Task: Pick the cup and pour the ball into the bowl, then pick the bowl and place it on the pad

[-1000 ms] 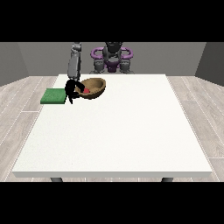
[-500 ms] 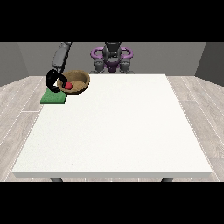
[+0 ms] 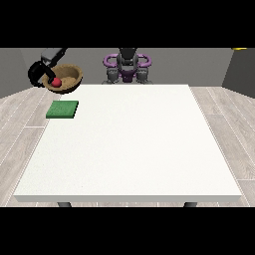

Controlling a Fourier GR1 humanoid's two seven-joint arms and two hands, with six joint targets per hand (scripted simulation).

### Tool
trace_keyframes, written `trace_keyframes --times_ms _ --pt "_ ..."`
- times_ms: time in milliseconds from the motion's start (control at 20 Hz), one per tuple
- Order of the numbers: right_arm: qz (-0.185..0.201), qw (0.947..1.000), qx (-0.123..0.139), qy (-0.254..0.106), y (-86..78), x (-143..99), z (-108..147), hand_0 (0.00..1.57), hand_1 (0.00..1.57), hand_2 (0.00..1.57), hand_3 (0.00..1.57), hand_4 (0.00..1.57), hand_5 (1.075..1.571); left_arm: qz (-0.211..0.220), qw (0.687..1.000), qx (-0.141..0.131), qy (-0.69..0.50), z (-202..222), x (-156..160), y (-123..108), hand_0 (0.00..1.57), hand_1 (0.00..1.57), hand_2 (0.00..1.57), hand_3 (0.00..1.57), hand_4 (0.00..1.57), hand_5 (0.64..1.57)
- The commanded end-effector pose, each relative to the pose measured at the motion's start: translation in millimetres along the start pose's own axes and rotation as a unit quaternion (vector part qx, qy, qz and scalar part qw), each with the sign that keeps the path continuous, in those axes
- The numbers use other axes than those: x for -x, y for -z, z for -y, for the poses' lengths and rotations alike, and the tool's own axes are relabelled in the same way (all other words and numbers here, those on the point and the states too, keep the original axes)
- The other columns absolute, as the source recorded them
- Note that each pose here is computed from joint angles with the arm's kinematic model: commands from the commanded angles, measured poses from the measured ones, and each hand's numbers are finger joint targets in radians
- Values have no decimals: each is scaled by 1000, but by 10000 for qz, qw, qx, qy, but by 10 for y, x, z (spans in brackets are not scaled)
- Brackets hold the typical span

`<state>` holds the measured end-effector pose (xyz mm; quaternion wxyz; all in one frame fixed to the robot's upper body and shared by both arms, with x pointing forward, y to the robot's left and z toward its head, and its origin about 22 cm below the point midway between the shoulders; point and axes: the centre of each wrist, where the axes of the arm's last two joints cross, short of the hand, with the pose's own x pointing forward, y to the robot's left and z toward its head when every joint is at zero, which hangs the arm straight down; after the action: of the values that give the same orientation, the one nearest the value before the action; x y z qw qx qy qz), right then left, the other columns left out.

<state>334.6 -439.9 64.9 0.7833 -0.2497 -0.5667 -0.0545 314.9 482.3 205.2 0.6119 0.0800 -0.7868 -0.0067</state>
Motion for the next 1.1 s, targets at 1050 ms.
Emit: trace_keyframes --times_ms 1050 --pt "-275 9922 301 1177 95 257 145 1571 1571 1571 875 710 1571 466 9988 -69 112 -167 -19 -89 0 0 0 0 1192 1561"
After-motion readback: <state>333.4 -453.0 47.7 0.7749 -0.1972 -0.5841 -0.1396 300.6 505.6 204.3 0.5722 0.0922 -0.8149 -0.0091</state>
